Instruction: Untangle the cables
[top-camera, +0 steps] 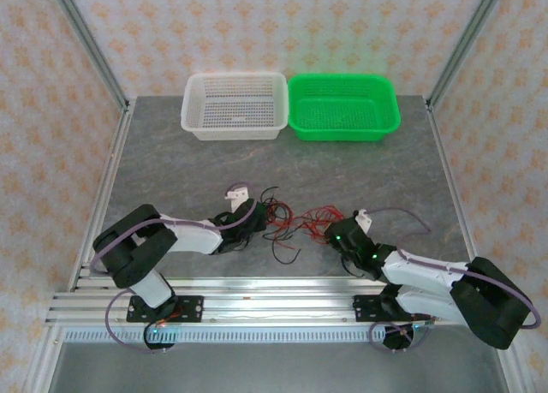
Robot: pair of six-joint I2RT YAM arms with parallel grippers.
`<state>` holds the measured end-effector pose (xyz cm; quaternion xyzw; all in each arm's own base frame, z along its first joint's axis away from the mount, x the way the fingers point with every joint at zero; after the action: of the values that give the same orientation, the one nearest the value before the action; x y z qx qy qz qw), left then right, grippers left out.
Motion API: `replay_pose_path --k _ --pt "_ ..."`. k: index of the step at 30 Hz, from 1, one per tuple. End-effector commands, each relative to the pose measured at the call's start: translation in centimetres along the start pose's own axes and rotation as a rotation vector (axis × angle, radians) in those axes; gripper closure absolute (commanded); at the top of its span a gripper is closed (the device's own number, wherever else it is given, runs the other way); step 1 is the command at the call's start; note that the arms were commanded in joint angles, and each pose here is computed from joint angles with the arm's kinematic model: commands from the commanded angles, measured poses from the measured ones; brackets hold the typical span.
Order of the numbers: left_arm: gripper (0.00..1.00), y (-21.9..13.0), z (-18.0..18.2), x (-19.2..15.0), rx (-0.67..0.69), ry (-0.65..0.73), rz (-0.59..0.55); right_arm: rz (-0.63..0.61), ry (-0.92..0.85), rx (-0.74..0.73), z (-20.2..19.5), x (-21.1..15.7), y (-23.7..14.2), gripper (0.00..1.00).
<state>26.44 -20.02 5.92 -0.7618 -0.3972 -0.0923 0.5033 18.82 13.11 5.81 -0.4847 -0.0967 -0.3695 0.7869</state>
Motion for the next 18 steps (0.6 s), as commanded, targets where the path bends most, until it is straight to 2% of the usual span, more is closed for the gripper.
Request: replay_pose_path --k 1,5,10,14,18 --pt "0.80 -1.5 1.2 1.0 0.073 -0.029 -0.026 0.065 0.003 -0.072 -0.6 -0.4 -0.5 0.61" --pt "0.70 -3.4 -0.5 2.3 0.069 0.010 -0.055 0.093 -0.057 -0.086 0.5 0.5 -2.0 0.46" --pt "0.59 -5.7 -2.9 3.7 0.084 0.073 -0.097 0.115 -0.159 -0.089 2.1 1.9 -3.9 0.32" --pt "0.53 -7.1 -4.9 4.6 0.094 0.132 -0.118 0.125 -0.267 -0.092 3.8 3.4 -5.0 0.29" --pt "0.52 -6.8 -6.3 5.0 0.109 0.193 -0.103 0.162 -0.378 -0.088 5.7 4.7 -4.7 0.29"
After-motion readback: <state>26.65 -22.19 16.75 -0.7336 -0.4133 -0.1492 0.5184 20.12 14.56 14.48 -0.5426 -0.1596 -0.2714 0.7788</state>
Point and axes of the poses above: each hand's point on the last joint's axis, 136 mm out from that joint toward the fingers, its own y axis out along the fingers, its own z axis along the line the jaws close on, x = y × z, the point moved 5 cm from there along -y, back along the fingers, and after that the axes turned 9 degrees about -y, right-handed, at the moved point
